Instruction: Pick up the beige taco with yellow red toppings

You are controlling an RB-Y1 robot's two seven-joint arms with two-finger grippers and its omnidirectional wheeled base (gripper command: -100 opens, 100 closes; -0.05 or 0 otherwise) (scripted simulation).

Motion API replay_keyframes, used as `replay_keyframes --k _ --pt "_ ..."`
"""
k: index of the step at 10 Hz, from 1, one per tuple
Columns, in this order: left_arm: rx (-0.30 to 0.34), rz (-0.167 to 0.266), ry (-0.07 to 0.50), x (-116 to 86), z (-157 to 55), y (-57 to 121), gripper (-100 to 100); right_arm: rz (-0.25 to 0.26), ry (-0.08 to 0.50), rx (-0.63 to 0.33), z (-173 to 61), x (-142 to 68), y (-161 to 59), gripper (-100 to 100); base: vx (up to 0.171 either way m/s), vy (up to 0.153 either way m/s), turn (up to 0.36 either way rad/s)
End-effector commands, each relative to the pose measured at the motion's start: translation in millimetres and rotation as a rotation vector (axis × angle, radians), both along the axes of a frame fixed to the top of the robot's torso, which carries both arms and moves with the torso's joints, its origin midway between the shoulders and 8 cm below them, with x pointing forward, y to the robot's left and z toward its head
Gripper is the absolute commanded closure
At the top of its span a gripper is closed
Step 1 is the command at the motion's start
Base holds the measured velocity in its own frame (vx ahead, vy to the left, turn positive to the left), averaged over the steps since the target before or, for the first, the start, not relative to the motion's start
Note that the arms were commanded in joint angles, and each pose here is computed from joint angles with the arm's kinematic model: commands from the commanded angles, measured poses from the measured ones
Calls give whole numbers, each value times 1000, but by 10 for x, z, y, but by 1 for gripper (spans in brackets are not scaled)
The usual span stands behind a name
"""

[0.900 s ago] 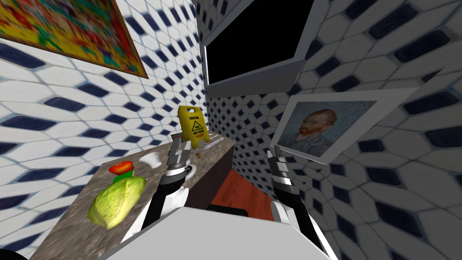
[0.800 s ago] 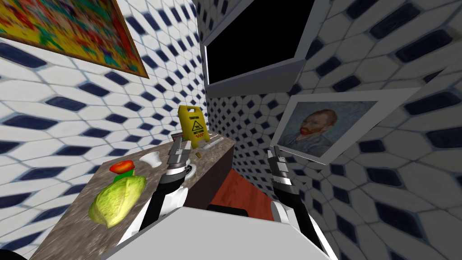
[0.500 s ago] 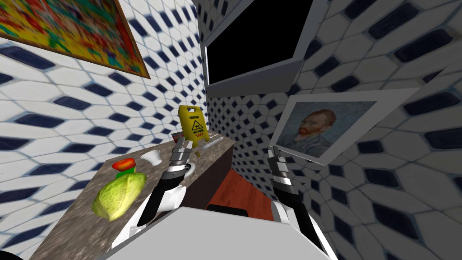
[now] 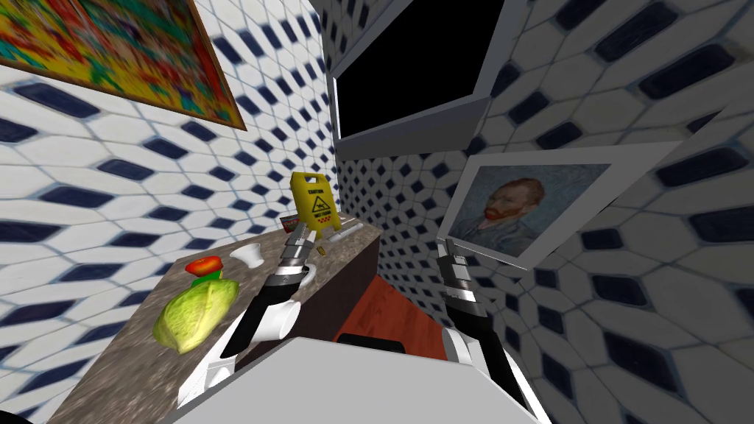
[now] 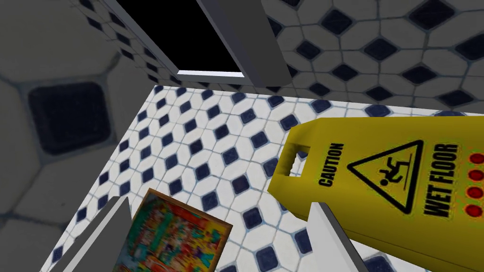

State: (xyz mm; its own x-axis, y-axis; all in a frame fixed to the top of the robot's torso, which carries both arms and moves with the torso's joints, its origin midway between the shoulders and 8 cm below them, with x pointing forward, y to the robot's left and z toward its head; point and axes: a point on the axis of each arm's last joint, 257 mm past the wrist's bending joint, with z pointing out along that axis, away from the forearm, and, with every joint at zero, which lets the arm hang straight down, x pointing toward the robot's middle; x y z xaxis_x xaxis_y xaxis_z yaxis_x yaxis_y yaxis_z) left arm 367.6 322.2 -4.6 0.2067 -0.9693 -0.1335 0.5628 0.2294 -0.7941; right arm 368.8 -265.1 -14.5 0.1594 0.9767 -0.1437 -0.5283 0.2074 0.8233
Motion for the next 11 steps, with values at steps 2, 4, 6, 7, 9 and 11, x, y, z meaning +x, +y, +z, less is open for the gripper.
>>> replay_keyframes --k 2,4,6,7,9,11 --pt "0 -4 62 121 -109 67 -100 0 0 0 0 0 0 0 -2 -42 16" --pt "1 -7 116 216 -205 125 -100 0 0 0 0 0 0 0 1 -46 16" --pt "1 -9 173 308 -311 188 -100 0 0 0 0 0 0 0 1 -43 11" --pt "7 -12 201 361 -349 246 -100 0 0 0 0 0 0 0 4 -46 5" --pt "8 -12 260 440 -460 318 -100 0 0 0 0 0 0 0 8 -40 4" --pt "3 -10 300 476 -559 329 -100 0 0 0 0 0 0 0 5 -27 1"
